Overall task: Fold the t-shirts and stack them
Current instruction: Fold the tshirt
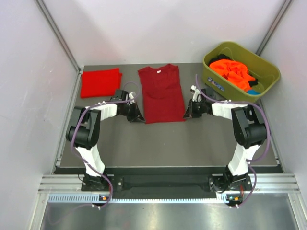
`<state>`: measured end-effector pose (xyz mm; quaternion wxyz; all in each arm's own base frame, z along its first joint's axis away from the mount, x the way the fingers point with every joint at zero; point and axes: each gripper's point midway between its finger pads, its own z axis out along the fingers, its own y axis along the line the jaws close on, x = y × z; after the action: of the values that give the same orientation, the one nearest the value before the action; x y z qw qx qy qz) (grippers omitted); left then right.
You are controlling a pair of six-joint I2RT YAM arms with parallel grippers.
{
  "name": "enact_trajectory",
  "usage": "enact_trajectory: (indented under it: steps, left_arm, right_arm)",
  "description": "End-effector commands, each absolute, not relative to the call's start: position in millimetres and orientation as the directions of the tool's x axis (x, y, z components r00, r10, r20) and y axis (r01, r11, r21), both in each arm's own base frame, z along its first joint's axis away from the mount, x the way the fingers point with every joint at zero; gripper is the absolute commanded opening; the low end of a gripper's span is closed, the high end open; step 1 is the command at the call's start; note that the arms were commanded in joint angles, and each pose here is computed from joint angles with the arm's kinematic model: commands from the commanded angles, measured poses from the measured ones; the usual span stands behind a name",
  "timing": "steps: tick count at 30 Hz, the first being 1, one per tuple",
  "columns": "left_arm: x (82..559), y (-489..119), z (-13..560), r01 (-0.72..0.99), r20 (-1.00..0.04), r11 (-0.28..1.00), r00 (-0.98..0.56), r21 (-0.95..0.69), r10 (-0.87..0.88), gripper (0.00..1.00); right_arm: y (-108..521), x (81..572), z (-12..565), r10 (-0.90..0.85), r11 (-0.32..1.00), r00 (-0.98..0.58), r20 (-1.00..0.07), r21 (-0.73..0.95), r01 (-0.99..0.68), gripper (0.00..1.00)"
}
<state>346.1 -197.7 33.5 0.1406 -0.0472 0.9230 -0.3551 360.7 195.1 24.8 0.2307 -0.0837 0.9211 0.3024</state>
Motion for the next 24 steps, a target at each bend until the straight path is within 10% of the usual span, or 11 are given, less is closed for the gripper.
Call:
enact_trajectory:
  steps: [1, 16, 20, 24]
  left_arm:
    - [338.0, -200.5, 58.5, 0.045, -0.268, 0.737, -0.945, -0.675, -0.188, 0.00]
    - [213.1, -158.7, 34.5, -0.150, -0.124, 0.845, -0.961, -0.513, -0.246, 0.00]
    - [209.2, -168.0, 46.2, -0.165, -0.132, 0.849, -0.956, -0.502, -0.263, 0.55]
    - [248.3, -150.5, 69.5, -0.149, -0.279, 0.904, -0.920, -0.400, -0.275, 0.62]
  right_arm:
    - [198.0, 347.1, 44.2, -0.041, 0.790, -0.855, -0.517, 0.508, -0.345, 0.00]
    - [188.9, 219.2, 8.4, -0.037, 0.848, -0.923, -0.384, 0.476, -0.232, 0.02]
    - [179.6, 205.8, 12.0, -0.012, 0.870, -0.918, -0.396, 0.448, -0.205, 0.18]
    - [168.9, 225.0, 38.3, -0.017, 0.906, -0.887, -0.461, 0.368, -0.208, 0.31]
